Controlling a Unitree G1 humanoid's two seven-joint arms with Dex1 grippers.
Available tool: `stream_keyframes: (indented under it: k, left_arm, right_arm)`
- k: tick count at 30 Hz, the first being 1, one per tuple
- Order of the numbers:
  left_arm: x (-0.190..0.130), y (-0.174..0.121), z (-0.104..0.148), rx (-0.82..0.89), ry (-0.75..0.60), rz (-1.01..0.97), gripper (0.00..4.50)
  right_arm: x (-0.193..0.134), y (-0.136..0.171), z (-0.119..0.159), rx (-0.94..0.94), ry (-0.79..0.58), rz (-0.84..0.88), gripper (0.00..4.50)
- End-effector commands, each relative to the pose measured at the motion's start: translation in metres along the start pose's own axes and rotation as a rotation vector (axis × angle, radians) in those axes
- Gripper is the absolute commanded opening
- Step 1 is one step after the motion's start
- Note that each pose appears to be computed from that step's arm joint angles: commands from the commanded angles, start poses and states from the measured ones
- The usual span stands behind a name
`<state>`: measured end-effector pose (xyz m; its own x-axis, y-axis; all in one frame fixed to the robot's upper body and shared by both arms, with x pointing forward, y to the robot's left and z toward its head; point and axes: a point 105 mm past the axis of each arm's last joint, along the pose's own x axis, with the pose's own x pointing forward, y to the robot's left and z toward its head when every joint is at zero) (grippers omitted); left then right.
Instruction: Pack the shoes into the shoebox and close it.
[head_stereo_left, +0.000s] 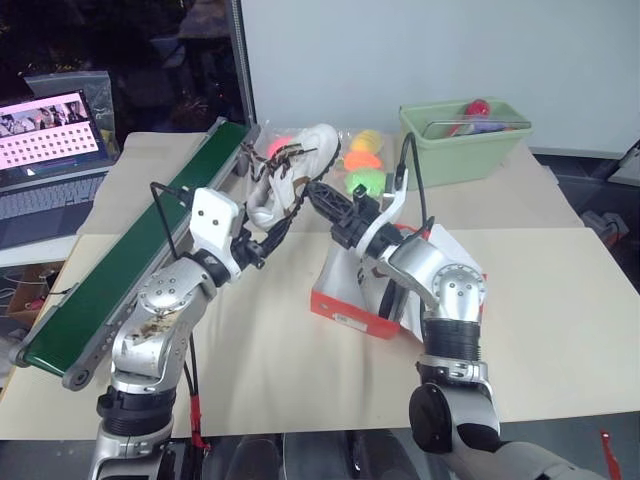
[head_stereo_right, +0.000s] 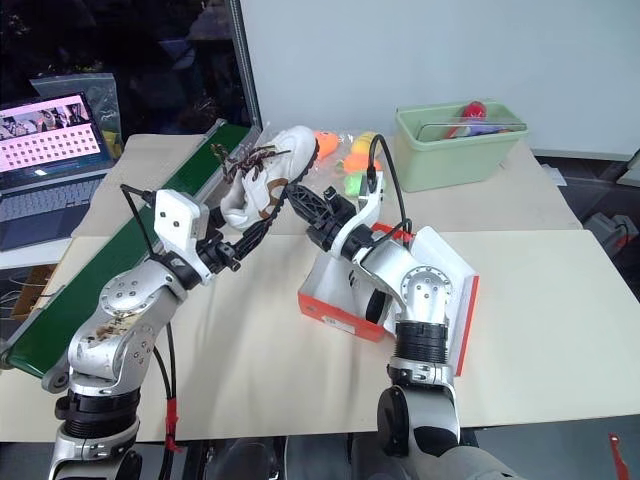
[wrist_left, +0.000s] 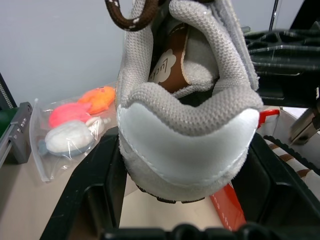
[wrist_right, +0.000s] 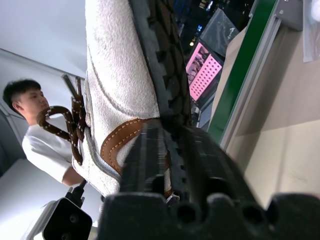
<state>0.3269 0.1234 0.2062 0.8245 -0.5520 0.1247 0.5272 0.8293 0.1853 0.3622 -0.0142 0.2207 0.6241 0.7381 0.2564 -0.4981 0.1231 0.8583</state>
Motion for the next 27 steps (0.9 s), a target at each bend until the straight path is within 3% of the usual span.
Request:
stream_keyframes:
  k: [1,13,18,27]
  left_arm:
    - [0.006,-0.027,0.002,-0.026,-0.008,-0.129,2.81]
    - [0.008,-0.028,0.001,-0.030,0.001,-0.137,2.81]
    - [0.009,-0.027,0.000,-0.032,0.005,-0.136,2.81]
    - [0.008,-0.027,-0.002,-0.038,0.009,-0.130,2.81]
  right_arm:
    - [0.031,0.072,-0.029,0.069,0.053,0.298,0.02]
    - [0.033,0.070,-0.034,-0.011,0.069,0.267,0.02]
    - [0.036,0.049,-0.026,-0.169,0.025,0.118,0.02]
    - [0.024,0.026,-0.020,-0.125,0.038,0.024,3.02]
